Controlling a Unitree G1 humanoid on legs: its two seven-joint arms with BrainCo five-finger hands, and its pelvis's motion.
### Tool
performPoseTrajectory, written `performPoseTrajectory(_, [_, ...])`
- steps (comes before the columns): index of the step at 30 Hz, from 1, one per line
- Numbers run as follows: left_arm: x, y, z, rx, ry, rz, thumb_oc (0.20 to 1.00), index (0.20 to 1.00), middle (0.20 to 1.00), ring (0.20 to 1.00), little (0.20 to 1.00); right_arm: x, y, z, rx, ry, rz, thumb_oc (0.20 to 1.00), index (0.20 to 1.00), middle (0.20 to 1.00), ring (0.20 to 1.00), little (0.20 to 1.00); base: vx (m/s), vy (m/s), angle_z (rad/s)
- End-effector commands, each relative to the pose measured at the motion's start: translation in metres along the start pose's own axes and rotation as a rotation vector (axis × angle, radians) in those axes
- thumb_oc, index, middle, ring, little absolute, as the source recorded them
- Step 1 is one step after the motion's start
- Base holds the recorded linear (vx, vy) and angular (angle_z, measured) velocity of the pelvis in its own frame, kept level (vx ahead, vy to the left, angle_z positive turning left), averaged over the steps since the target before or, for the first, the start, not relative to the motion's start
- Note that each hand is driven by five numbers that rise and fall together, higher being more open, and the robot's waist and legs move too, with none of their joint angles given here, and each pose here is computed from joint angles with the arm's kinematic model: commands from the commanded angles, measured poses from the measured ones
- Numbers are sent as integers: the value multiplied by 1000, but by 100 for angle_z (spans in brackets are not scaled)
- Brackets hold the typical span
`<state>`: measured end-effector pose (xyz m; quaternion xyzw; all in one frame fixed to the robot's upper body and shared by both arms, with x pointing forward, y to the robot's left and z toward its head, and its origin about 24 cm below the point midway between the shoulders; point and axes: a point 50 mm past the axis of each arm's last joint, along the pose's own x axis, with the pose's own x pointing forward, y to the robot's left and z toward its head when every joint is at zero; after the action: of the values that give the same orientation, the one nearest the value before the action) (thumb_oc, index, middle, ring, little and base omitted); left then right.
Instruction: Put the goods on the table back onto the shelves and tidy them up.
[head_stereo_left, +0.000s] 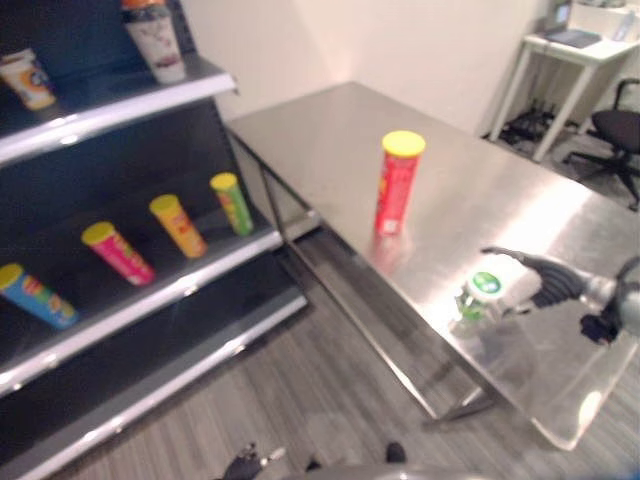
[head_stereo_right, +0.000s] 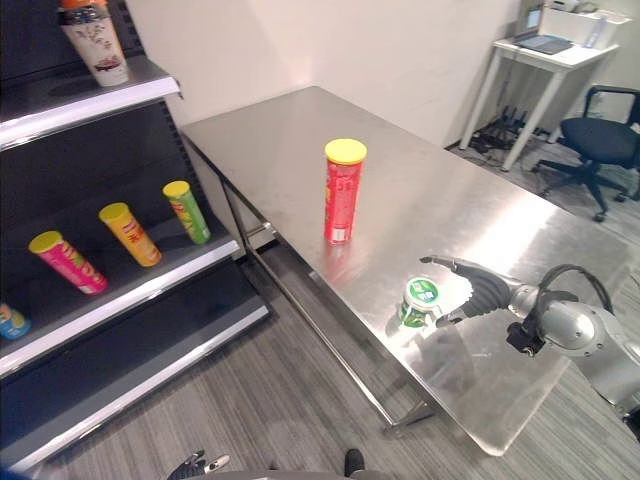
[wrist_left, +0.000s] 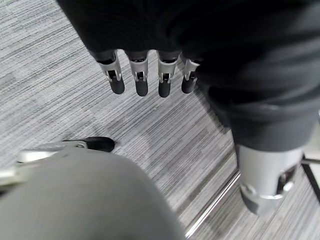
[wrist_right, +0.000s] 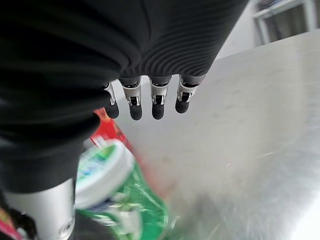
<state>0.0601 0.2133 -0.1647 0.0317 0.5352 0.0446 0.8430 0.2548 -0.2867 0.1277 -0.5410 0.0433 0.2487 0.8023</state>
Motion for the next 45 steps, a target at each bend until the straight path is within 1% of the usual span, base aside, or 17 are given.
performPoseTrajectory(1, [6,15,31,47,-91,38,1000,1000,1000,1000,1000,12,-24,17,29,-106,-157,1000,1000,1000,1000,1000,4,-22,19])
performPoseTrajectory(8, [5,25,27,24,-76,72,1000,1000,1000,1000,1000,13,-19,13,74,-95,-143,1000,1000,1000,1000,1000,8,-20,20])
performPoseTrajectory(16, [3,23,17,33,-41,55,1000,1000,1000,1000,1000,14,-7,22,90,-138,-34,1000,1000,1000,1000,1000,15,-15,8])
performPoseTrajectory(22, [5,21,23,37,-63,49,1000,1000,1000,1000,1000,18,-5,34,82,-193,-14,1000,1000,1000,1000,1000,0,-4,2])
performPoseTrajectory(24, [5,20,28,38,-82,46,1000,1000,1000,1000,1000,20,0,34,70,-184,25,1000,1000,1000,1000,1000,0,0,0])
performPoseTrajectory(25, [5,20,29,36,-84,46,1000,1000,1000,1000,1000,21,1,34,64,-181,36,862,862,862,862,862,0,0,0])
performPoseTrajectory(26, [6,19,32,37,-90,44,1000,1000,1000,1000,1000,24,4,32,38,-166,64,200,200,200,200,200,0,0,0])
performPoseTrajectory(36, [6,23,30,27,-83,64,1000,1000,1000,1000,1000,19,5,31,-58,-139,99,200,200,200,200,200,0,0,0])
performPoseTrajectory(41, [5,24,29,20,-82,69,1000,1000,1000,1000,1000,13,3,26,-61,-120,69,200,200,200,200,200,0,0,0])
performPoseTrajectory(45, [5,25,31,20,-93,74,1000,1000,1000,1000,1000,10,-6,29,-45,-140,4,200,200,200,200,200,0,0,0])
